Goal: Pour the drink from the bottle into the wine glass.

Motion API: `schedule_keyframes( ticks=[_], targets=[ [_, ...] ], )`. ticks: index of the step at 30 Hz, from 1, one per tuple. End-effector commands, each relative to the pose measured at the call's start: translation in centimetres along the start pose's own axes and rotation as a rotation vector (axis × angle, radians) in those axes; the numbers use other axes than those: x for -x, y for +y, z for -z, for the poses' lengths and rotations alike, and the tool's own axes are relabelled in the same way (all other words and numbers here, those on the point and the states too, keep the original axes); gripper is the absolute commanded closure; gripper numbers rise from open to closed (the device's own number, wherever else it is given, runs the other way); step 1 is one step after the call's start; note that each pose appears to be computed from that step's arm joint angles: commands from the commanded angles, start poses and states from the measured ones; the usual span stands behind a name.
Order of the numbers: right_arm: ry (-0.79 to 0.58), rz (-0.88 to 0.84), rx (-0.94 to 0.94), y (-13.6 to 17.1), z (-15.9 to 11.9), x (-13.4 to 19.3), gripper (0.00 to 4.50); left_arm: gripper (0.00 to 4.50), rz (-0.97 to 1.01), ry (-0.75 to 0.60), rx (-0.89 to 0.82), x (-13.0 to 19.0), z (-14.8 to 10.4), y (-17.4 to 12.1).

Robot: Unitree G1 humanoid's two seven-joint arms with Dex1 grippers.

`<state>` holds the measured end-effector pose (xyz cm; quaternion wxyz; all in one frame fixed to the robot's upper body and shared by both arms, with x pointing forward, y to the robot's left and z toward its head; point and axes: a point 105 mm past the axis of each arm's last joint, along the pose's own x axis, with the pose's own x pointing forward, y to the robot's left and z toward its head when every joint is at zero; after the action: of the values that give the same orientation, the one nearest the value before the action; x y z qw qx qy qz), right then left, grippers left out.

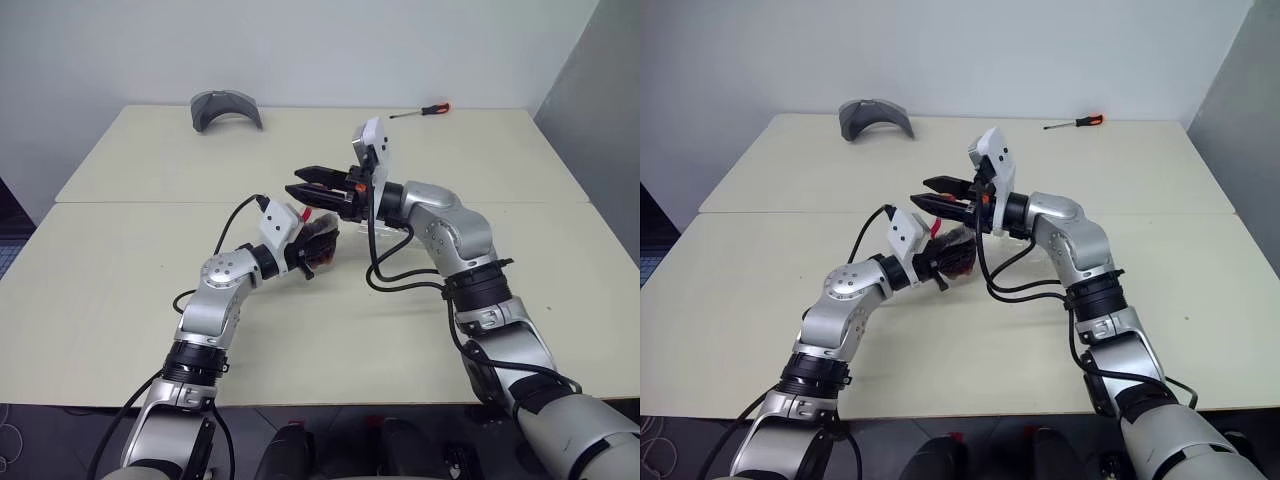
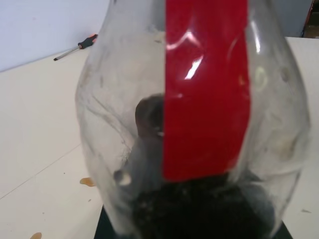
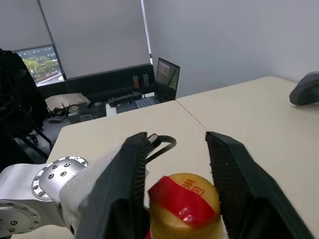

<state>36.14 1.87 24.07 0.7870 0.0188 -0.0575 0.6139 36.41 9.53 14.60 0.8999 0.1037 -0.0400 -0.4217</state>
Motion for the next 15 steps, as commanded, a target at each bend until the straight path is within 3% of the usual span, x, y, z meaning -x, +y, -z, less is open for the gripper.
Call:
schedule_keyframes(
  ticks=[1,8,15],
  targets=[
    [-0.041,-0.016,0.032,0.2,-1.4,-0.2,3.26,3.6,-0.001,-0.063,-0.059,-0.2,-2.1,0.2],
    [-0.046,-0.046,0.042,0.9,-1.5,-0.4,3.26,3.6,0.023,-0.085,-0.074,0.1,-3.4,-0.2],
    [-0.066,-0.483,0.078,5.9,-4.8,-0.2,3.26,3.61,0.284,-0.156,-0.122,4.3,-8.9,-5.3]
  ],
)
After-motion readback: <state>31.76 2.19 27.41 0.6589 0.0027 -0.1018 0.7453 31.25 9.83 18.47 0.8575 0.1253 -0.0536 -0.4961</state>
